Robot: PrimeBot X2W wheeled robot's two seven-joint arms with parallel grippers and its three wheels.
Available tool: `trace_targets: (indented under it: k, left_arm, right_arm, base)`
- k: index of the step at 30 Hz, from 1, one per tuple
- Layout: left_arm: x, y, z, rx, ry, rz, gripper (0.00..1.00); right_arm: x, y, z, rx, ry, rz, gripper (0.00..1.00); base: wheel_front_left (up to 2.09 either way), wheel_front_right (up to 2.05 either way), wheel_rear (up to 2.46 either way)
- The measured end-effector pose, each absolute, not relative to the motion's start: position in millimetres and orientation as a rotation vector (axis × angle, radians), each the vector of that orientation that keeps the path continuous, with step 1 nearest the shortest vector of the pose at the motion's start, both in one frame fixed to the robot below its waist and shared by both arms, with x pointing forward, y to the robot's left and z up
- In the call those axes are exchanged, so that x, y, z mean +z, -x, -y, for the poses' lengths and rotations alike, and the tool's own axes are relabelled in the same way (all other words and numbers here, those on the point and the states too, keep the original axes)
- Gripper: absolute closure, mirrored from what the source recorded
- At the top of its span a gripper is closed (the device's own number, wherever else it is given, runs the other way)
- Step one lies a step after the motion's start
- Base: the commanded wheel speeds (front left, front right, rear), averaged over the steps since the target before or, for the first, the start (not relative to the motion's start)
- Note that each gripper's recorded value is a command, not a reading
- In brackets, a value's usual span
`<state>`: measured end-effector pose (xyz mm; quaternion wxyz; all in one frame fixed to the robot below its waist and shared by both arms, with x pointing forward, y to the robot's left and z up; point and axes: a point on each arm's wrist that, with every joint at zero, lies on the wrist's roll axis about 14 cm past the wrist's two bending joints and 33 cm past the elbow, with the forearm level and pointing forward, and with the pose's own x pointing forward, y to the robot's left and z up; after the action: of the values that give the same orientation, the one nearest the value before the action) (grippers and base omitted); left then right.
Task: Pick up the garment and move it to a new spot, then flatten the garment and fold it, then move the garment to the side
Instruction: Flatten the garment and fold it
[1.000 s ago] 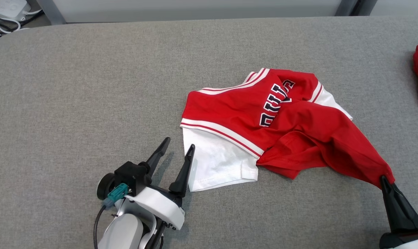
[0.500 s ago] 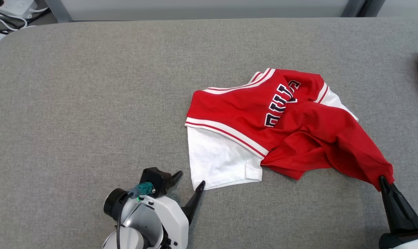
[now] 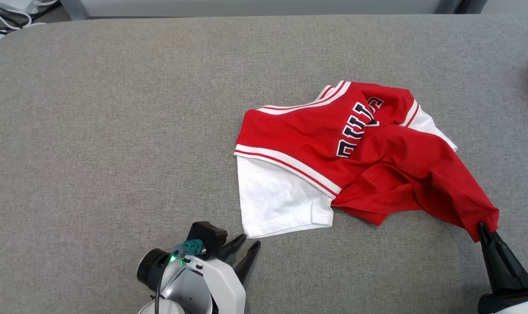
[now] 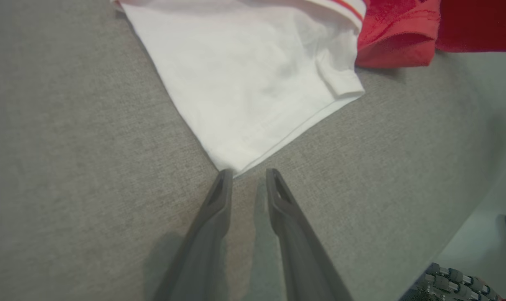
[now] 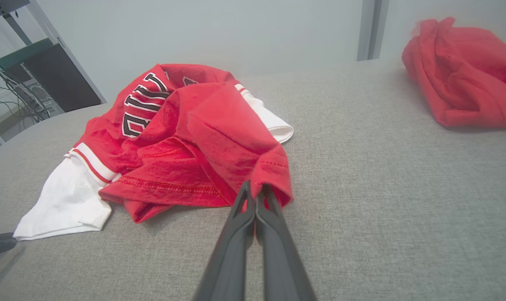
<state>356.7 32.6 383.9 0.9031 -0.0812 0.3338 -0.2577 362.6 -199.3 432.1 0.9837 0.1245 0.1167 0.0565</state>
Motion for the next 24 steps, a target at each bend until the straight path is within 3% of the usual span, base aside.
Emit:
trace_targets:
  k: [3,5,7,11,15,17,19,20,24]
  left_arm:
    - [384,-360,-36,-0.505,0.169,-0.674,0.47]
    - [384,-361,-38,-0.492,0.17,-0.665,0.14]
    - [379,-361,-40,-0.479,0.163,-0.665,0.0]
    - [379,-369,-36,-0.474,0.173,-0.641,0.15]
    - [374,-371,-35,-0.473,0.173,-0.641,0.51]
    - [374,-374,-33,-0.477,0.171,-0.635,0.57]
    - [373,-375,-32,-0.482,0.167,-0.637,0.8]
    - [373,-375,-31,-0.486,0.167,-0.635,1.0]
    - [376,-376,-29,-0.499,0.167,-0.614,1.0]
  right_arm:
    - [432,-363,199,0.114,-0.249,-0.234,1.0]
    - [432,-363,199,0.114,-0.249,-0.234,1.0]
    - [432,-363,198,0.119,-0.249,-0.24,1.0]
    - [433,-364,198,0.119,-0.247,-0.239,1.0]
    - [432,-363,200,0.116,-0.243,-0.244,1.0]
    - [433,-363,201,0.115,-0.243,-0.244,1.0]
    - [433,-363,201,0.115,-0.242,-0.244,1.0]
    - [433,-363,201,0.115,-0.242,-0.244,1.0]
    - [436,-364,201,0.118,-0.235,-0.235,1.0]
  base:
    - [0.0,0.0,0.0]
    - [0.0,0.0,0.0]
    - [0.0,0.0,0.0]
    - [0.0,0.0,0.0]
    - [0.0,0.0,0.0]
    - [0.0,0.0,0.0]
    - [0.0,0.0,0.0]
    - [0.0,0.0,0.0]
    - [0.0,0.0,0.0]
